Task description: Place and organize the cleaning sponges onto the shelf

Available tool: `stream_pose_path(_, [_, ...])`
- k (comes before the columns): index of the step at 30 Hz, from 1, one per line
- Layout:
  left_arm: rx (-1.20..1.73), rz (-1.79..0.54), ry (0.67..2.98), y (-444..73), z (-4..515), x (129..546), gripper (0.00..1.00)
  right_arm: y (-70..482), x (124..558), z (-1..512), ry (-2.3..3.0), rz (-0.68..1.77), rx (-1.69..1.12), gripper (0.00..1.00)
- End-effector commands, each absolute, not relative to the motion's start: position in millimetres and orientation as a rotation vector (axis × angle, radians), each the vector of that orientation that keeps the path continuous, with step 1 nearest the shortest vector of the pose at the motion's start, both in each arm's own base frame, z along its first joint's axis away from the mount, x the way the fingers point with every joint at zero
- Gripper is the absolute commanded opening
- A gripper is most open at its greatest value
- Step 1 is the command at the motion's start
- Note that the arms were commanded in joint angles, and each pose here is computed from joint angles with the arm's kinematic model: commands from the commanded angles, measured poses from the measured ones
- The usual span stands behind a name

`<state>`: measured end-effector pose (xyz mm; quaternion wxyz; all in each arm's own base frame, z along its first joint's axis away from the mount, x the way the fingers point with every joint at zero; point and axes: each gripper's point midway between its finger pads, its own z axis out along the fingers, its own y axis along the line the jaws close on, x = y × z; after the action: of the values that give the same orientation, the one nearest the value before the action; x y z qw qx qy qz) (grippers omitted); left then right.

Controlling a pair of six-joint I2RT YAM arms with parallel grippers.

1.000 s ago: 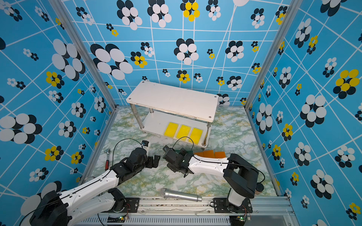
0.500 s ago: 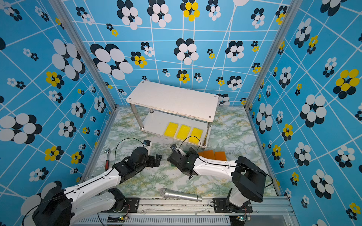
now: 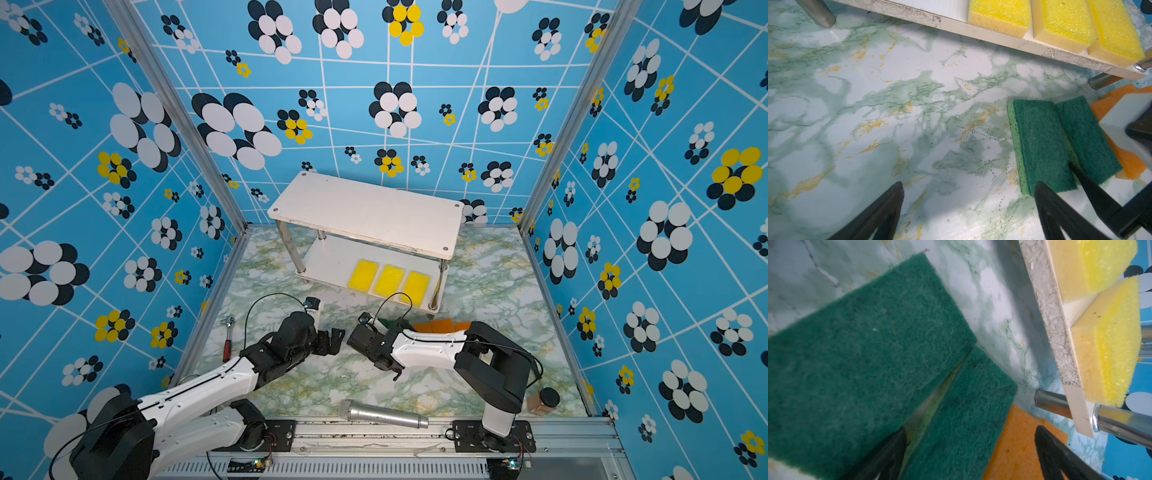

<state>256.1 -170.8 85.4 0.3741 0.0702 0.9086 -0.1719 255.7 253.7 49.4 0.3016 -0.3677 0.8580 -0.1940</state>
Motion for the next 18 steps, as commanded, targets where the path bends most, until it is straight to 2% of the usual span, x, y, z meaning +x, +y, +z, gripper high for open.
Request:
stream_pose_path(1, [0.167,-0.445,2.331,-170,81,258,0.99,268,261,54,2.266,-0.454,-0.959,0.99])
stream_pose_path(11, [0.174,-0.466,2.321,-174,79,260,0.99,303,264,53,2.258,-0.294,-1.013,0.98])
stream_pose_path(18, [0.305,-0.571,2.263,-194,86,255,0.99,290,252,77,2.24,-0.156,-0.963,0.99])
